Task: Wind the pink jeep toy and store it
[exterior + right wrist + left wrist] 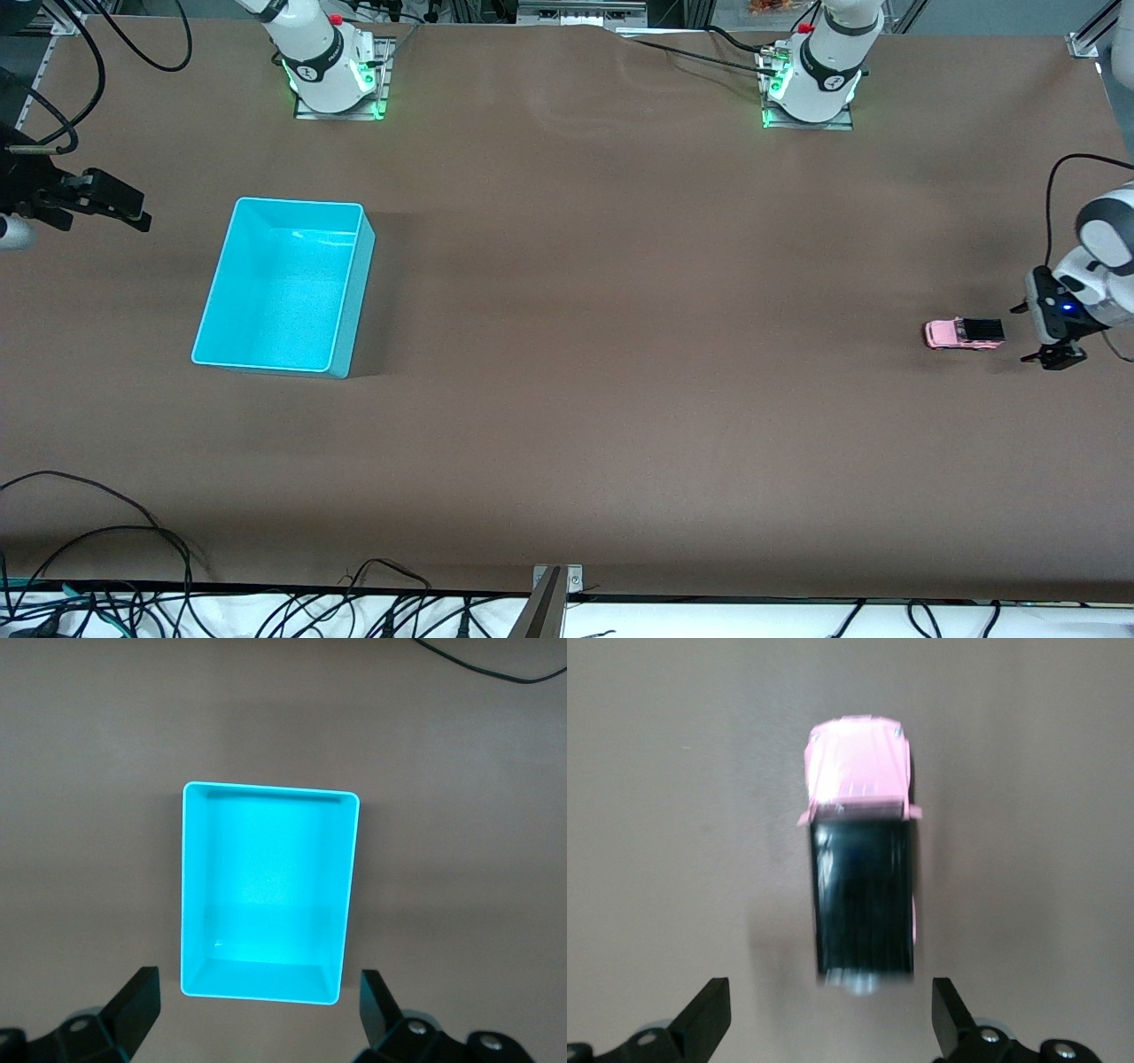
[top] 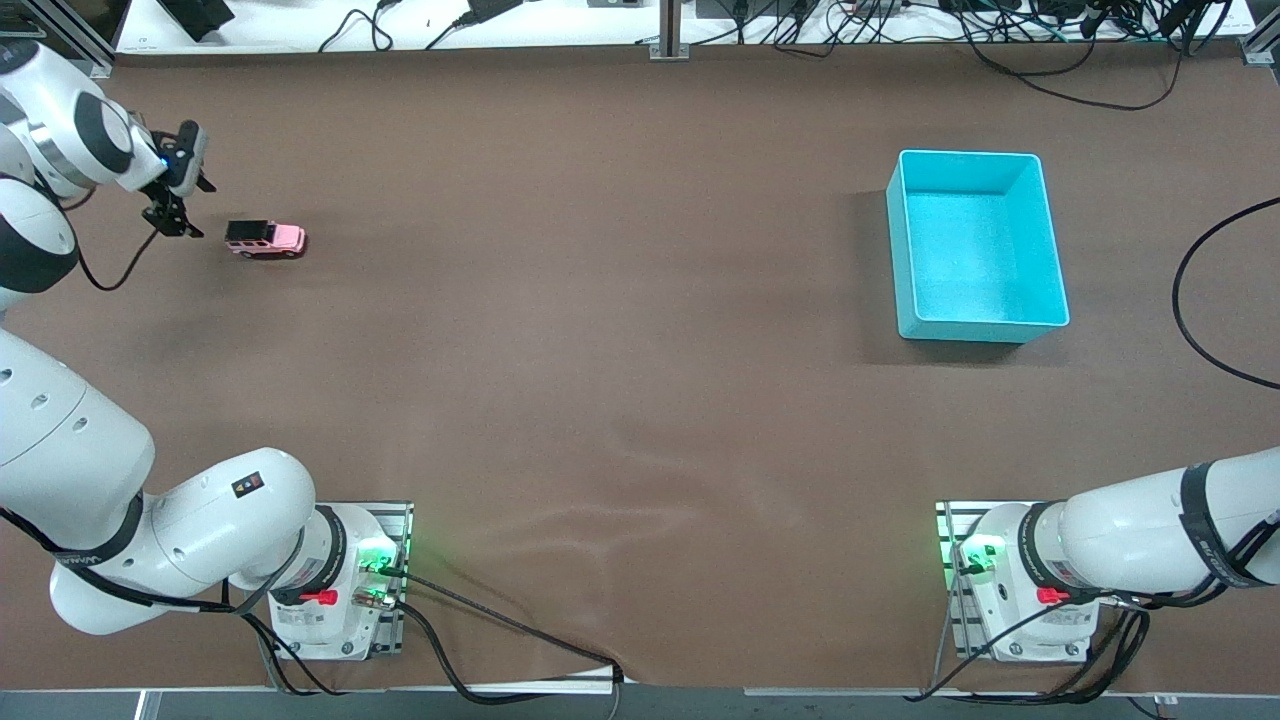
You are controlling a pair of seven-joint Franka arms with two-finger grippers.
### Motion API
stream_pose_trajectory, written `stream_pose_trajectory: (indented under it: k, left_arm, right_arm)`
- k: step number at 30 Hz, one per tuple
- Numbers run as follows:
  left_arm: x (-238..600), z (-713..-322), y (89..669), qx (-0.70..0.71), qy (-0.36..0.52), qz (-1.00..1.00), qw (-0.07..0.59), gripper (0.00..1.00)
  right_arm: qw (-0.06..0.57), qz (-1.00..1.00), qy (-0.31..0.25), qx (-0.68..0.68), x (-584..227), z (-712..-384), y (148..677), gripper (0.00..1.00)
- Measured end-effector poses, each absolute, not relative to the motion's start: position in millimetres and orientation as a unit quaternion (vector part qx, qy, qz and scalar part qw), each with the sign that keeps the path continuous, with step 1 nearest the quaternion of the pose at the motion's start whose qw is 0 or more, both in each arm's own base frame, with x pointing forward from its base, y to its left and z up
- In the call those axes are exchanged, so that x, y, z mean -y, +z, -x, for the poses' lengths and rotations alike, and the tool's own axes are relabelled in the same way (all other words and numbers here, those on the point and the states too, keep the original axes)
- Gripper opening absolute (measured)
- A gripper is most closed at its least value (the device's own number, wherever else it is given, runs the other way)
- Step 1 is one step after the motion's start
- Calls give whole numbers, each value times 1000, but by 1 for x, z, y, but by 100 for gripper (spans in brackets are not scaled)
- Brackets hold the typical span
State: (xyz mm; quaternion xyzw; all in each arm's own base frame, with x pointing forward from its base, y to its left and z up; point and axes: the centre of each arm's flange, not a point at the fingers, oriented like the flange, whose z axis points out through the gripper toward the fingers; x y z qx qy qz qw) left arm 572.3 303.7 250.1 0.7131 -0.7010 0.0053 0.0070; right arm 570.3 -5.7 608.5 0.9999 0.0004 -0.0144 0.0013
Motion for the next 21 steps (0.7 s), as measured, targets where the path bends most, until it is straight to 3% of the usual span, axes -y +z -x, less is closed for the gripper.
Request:
stream_pose_trajectory:
  k: [21]
  left_arm:
    - [-252,-603,346,528,-16,-839,133,100]
  right_arm:
    - [1,-1000,-14,0,6,-570,608,100]
